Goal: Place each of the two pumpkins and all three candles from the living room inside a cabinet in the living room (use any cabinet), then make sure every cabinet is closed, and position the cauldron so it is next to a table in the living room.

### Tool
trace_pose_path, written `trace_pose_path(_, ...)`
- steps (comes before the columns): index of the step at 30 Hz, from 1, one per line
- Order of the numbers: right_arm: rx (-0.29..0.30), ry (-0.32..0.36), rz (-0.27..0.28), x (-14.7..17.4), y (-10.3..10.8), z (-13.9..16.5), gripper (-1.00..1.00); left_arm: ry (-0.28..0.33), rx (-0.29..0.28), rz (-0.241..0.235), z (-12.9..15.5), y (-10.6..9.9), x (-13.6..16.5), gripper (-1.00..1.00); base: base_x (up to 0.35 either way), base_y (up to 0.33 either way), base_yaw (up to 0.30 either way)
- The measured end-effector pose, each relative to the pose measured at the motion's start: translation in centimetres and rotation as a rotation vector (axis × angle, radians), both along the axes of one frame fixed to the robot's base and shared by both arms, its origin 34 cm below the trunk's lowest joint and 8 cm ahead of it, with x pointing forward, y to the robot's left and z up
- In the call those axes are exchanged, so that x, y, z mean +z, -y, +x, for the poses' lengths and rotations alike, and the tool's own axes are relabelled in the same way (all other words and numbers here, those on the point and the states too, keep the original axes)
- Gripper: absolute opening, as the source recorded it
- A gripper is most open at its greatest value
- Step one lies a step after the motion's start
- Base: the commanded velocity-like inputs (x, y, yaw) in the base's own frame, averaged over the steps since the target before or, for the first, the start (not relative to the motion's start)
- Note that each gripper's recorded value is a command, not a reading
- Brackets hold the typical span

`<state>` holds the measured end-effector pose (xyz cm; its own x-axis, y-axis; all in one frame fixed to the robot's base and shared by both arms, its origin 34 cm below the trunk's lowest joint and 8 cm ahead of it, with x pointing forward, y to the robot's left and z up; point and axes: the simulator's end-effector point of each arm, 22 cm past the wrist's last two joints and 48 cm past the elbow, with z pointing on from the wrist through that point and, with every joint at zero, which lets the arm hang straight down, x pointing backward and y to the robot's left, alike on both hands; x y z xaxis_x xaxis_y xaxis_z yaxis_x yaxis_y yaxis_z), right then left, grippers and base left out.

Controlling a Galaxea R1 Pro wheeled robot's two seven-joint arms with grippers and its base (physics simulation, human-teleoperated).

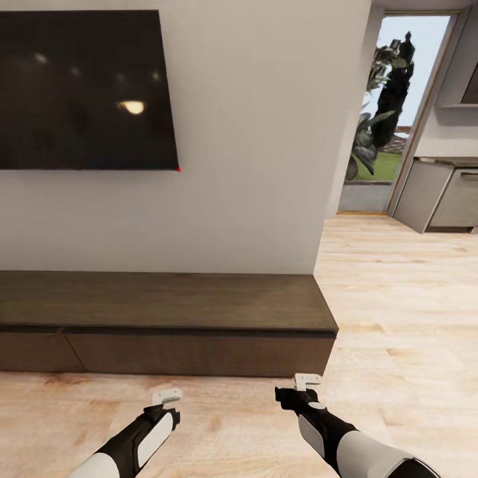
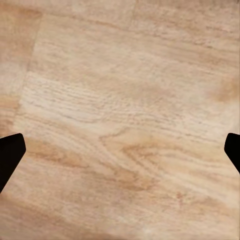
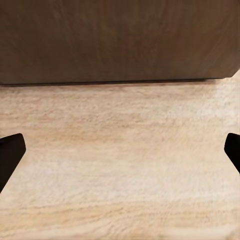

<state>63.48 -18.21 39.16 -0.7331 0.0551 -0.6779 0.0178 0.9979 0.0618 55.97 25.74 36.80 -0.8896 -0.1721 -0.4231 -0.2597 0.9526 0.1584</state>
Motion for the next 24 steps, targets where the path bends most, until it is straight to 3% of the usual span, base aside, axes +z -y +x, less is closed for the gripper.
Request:
trace_pose_path(11, 0.001, 0.000, 0.002, 2.4, -0.1, 0.5, 1.00, 0.002, 0.018, 0.010, 0.3, -1.1, 2.2, 1.00, 0.000, 0.000, 0.000)
trace_pose_path(16, 0.000, 0.000, 0.000, 3.4, 0.0, 0.7, 1.00, 0.042, 0.045, 0.015, 0.9, -1.5, 3.3, 1.00, -0.008, 0.000, 0.000)
trace_pose_path(24, -0.001, -0.001, -0.001, 5.0, -0.1, 1.0, 1.00, 0.022, 0.059, 0.037, 0.1, -2.5, 4.1, 1.00, -0.235, 0.064, 0.002)
